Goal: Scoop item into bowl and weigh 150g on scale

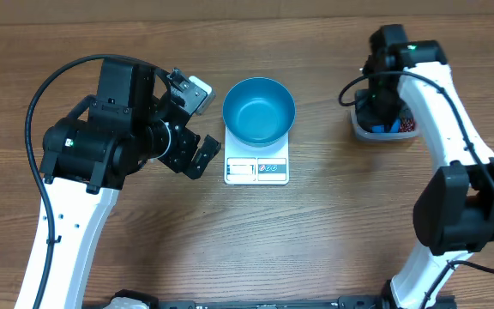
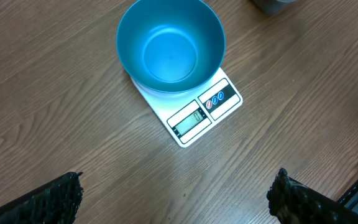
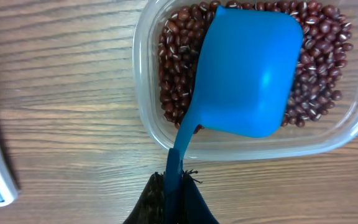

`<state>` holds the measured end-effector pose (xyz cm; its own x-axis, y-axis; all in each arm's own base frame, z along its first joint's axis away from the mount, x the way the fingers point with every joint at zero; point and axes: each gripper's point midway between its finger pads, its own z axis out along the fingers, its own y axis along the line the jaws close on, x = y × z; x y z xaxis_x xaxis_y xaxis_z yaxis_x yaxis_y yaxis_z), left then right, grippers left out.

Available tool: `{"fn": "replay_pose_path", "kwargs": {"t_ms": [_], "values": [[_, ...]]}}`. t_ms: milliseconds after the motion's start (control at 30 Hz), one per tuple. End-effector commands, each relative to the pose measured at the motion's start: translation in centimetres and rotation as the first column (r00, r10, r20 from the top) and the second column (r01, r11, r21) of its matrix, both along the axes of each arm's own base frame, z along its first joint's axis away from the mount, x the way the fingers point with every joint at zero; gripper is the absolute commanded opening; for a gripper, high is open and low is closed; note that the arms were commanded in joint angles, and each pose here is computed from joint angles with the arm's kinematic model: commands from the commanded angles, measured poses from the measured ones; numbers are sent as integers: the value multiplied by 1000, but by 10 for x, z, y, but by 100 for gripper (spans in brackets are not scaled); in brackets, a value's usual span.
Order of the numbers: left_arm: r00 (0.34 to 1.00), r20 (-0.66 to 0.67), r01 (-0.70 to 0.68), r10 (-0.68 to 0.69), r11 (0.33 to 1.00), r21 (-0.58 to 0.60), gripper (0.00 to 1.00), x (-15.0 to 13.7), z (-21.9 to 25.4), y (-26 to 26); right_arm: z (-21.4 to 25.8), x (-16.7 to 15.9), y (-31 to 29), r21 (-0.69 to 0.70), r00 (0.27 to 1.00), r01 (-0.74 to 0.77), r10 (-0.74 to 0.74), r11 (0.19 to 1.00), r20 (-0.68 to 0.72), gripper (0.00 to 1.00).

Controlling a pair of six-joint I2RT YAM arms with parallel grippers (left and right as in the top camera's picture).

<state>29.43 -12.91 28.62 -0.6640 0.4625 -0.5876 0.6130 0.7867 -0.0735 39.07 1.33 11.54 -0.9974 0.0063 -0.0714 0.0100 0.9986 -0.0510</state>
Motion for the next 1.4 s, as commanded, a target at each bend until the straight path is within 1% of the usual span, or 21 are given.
{"fn": "replay_pose_path", "kwargs": {"t_ms": [0, 67, 233, 400, 533, 600, 667, 800, 967, 1067, 1167, 1367], "values": [[999, 24, 23, -22, 1000, -11, 100, 0, 7, -3, 1, 5, -1, 115, 1000, -8, 7, 993, 12, 4], [999, 24, 23, -22, 1000, -11, 100, 0, 7, -3, 2, 5, 0, 139, 1000, -5, 3, 990, 17, 4], [999, 24, 23, -22, 1000, -11, 99, 0, 7, -3, 12, 5, 10, 199, 998, -58, 50, 978, 45, 4], [999, 24, 23, -22, 1000, -11, 99, 0, 7, -3, 25, 5, 7, 209, 996, -56, 39, 976, 81, 4], [999, 24, 23, -22, 1000, -11, 100, 0, 7, -3, 30, 4, -1, 274, 996, -23, -1, 961, 87, 4], [999, 24, 22, -22, 1000, -11, 100, 0, 7, -3, 32, 3, -2, 308, 996, -34, 7, 951, 89, 4], [999, 24, 23, -22, 1000, -11, 100, 0, 7, -3, 32, 3, -4, 315, 996, -27, -1, 949, 90, 4], [999, 24, 23, -22, 1000, -11, 100, 0, 7, -3, 34, 1, 2, 350, 994, -76, 43, 933, 101, 4], [999, 24, 23, -22, 1000, -11, 100, 0, 7, -3, 34, 0, 3, 357, 994, -77, 46, 931, 96, 4], [999, 24, 23, -22, 1000, -11, 100, 0, 7, -3, 37, 0, 3, 394, 993, -89, 50, 915, 107, 4], [999, 24, 23, -22, 1000, -11, 100, 0, 7, -3, 40, 1, -8, 439, 993, -62, 10, 897, 119, 4], [999, 24, 23, -22, 1000, -11, 99, 0, 7, -3, 52, 2, -23, 548, 985, -75, -24, 833, 172, 4]]}}
